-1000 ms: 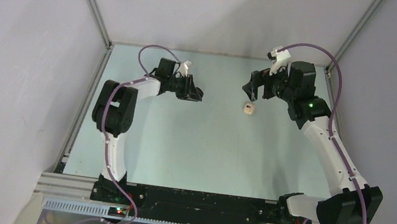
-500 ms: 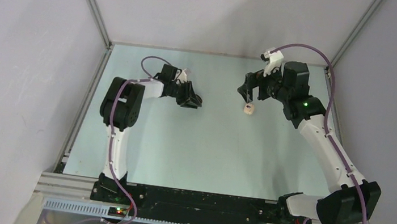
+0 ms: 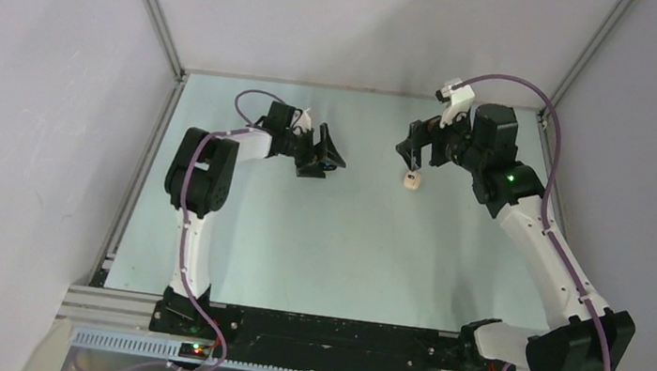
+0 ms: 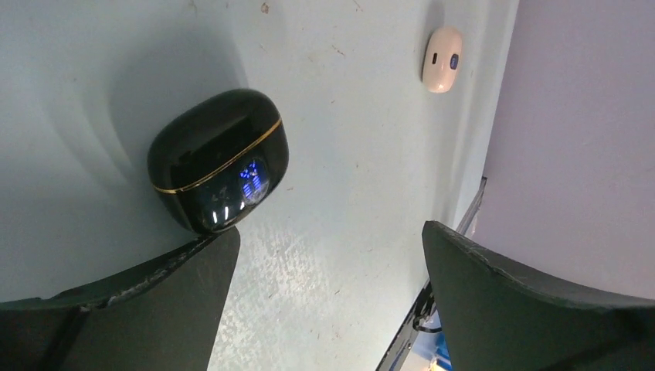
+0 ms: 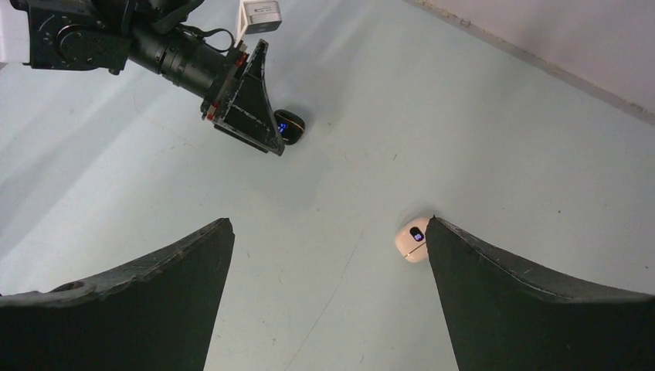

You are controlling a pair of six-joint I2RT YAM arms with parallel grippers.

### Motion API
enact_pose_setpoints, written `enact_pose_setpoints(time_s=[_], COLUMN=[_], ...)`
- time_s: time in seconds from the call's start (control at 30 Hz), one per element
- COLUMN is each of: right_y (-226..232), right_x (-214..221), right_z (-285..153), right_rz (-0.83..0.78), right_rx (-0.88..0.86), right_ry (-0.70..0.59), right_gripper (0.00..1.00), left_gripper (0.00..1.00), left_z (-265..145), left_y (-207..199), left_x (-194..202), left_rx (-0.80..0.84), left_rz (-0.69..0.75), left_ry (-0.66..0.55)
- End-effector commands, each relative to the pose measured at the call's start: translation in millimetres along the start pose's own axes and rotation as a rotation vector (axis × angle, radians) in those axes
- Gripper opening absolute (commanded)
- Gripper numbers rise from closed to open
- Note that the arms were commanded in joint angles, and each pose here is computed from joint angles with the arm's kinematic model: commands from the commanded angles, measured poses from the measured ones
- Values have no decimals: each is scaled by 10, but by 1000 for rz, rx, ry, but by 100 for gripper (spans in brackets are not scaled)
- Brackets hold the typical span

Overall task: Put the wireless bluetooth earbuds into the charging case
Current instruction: Place the charging case with the earbuds at the center of the board, then reset both arms

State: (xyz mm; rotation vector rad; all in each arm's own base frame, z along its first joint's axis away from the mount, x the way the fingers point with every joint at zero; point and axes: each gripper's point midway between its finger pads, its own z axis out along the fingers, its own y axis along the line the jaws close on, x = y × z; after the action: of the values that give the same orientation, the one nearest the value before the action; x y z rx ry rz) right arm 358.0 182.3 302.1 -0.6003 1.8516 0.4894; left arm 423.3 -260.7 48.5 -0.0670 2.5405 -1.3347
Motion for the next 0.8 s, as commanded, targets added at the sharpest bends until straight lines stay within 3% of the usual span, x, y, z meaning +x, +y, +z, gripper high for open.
enact_pose_setpoints(time_s=[0.0,0.17,0.23,0.37,0.47,0.5,0.6,0.63,0.73,0.77], right_y=[-101,-344,-535,-713,-740,-689,-533,-458,-249,-187], right_x=[-246,-411,-442,-378,-316,-375,-272,-281,-272,-275], right_z=[-128,-413,-612,-1027,-1387,-1564,-1710,-1755,-1778,-1822], right_rz=[-51,11,2,-46,-31,-38,-35,-19,-14,-26], right_rx=[53,100,170,355,478,503,486,472,392,375], right_ry=[-90,-161,-177,-147,-175,-228,-294,-315,-341,-357], right_gripper=[99,99,99,99,99,99,99,99,99,99], left_gripper=[99,99,100,99,99,99,99,99,99,99], left_z=[-120,-600,-868,-1559,-2251,-2417,-3123,-3160,-3638,-3649], left_y=[247,-129,-330,-722,-1091,-1044,-1276,-1142,-1276,-1157], left_x=[137,69,48,3,37,46,107,165,369,421], left_rx=[-144,-167,-170,-185,-216,-246,-355,-404,-497,-540], left_rz=[39,239,408,615,766,772,853,839,936,959], left_ry=[14,8,16,-94,-279,-325,-599,-625,-866,-886])
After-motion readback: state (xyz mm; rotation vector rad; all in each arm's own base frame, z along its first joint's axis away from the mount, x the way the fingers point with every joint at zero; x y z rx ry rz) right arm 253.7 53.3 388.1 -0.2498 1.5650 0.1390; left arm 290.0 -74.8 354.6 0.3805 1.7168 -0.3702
